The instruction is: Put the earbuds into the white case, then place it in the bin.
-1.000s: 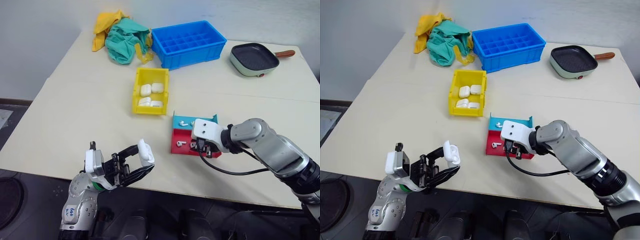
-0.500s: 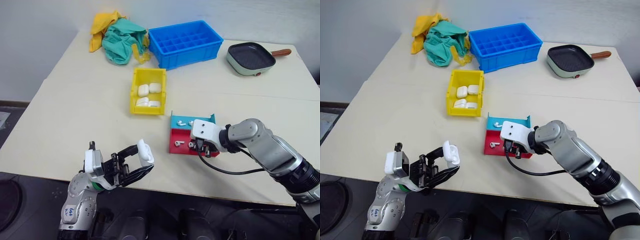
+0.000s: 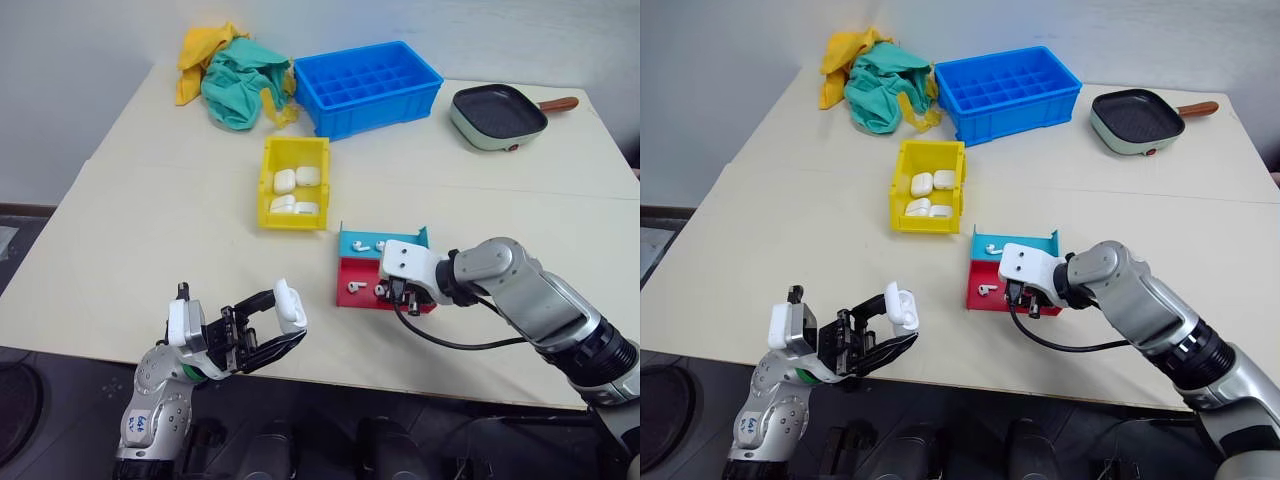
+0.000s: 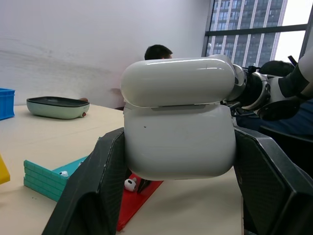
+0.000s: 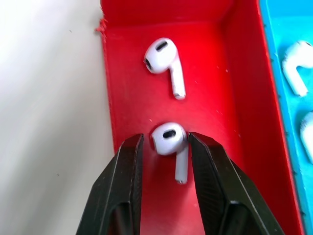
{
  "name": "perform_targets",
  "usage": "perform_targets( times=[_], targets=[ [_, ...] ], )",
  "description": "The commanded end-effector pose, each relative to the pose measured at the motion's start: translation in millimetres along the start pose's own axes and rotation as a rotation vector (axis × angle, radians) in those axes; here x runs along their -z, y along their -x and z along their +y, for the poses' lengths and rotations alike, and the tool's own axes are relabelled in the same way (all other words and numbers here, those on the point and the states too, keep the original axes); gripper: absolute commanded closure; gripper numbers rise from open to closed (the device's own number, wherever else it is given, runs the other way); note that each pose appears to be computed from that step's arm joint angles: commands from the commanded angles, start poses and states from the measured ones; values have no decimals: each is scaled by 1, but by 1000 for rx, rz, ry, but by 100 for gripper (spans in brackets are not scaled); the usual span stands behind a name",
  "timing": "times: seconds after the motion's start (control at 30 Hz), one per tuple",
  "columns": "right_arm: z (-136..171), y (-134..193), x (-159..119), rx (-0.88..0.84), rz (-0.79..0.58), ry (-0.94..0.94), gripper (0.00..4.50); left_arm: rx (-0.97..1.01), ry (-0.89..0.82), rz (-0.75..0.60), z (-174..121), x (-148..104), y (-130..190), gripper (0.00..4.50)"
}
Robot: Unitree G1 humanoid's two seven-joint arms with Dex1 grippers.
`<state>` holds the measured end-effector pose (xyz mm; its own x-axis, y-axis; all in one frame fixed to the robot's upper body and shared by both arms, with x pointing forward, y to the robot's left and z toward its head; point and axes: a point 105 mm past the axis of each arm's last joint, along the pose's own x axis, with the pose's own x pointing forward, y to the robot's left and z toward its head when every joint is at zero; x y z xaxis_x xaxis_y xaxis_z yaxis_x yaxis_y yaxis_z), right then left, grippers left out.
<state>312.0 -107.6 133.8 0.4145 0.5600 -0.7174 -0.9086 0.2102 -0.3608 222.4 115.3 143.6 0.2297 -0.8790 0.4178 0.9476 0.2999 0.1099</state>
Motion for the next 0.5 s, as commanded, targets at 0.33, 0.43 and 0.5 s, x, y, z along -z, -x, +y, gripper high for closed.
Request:
perform_targets(
  times=[0.33, 0.43, 0.5],
  targets=[
    [-1, 0, 3, 7, 10, 11, 384, 4, -41, -4, 0, -8, 4, 171],
    [-1, 1, 5, 6, 13, 13, 410, 2, -43, -4, 1, -8, 4, 171],
    [-2, 1, 5, 5, 10, 11, 410, 2, -47, -5, 1, -8, 4, 171]
  ],
)
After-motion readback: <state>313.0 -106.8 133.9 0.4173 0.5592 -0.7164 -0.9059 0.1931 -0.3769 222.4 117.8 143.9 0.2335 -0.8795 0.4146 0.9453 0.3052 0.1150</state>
